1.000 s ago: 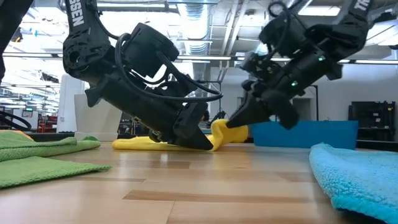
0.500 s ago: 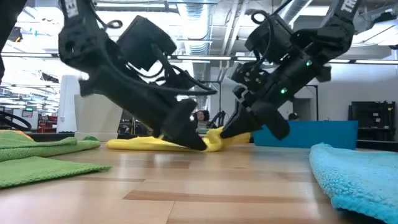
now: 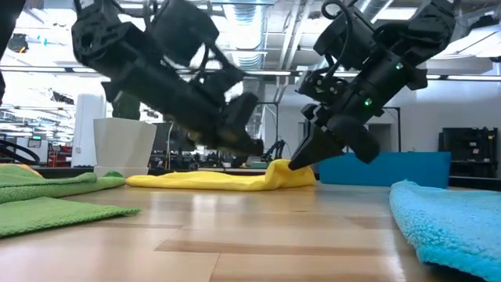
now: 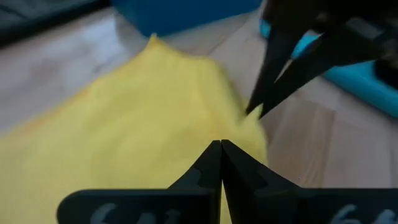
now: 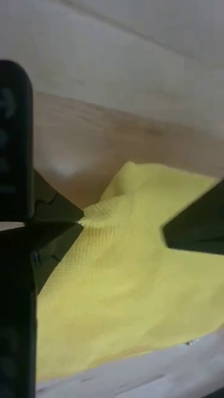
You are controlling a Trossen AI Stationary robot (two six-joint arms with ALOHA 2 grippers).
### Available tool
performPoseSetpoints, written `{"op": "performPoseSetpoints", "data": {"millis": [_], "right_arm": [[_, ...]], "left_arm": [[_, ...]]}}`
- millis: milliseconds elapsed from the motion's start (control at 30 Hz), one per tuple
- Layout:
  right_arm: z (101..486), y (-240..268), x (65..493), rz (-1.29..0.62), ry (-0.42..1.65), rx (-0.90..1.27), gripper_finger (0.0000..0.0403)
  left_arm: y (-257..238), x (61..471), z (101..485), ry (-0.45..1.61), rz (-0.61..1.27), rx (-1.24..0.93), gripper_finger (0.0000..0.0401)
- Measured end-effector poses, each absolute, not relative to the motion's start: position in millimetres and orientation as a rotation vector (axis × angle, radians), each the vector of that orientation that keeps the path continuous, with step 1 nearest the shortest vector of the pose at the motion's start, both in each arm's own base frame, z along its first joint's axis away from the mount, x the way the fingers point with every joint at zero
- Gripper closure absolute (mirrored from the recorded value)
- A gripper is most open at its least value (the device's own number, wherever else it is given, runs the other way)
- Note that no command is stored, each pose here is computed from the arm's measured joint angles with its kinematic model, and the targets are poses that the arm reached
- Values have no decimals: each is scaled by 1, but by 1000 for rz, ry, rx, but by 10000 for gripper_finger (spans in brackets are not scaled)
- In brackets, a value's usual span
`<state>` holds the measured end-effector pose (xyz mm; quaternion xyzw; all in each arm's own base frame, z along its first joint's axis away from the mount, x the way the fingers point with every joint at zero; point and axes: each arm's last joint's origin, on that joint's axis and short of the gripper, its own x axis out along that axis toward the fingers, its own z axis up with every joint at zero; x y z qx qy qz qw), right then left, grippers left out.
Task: Fold microfiber towels
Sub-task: Fold the yellow microfiber cloth
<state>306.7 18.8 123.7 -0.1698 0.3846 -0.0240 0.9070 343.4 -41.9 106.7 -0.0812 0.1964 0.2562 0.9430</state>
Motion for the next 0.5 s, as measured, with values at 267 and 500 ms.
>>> {"op": "performPoseSetpoints", "data": {"millis": [267,500], "right_arm": [[124,24,306,-47,791,-331,374],[124,23,307,-49,783,-328,378]], "left_arm": [[-50,354,79,335,511,-303,401],[-64,367,82,344,489,-304,401]]}}
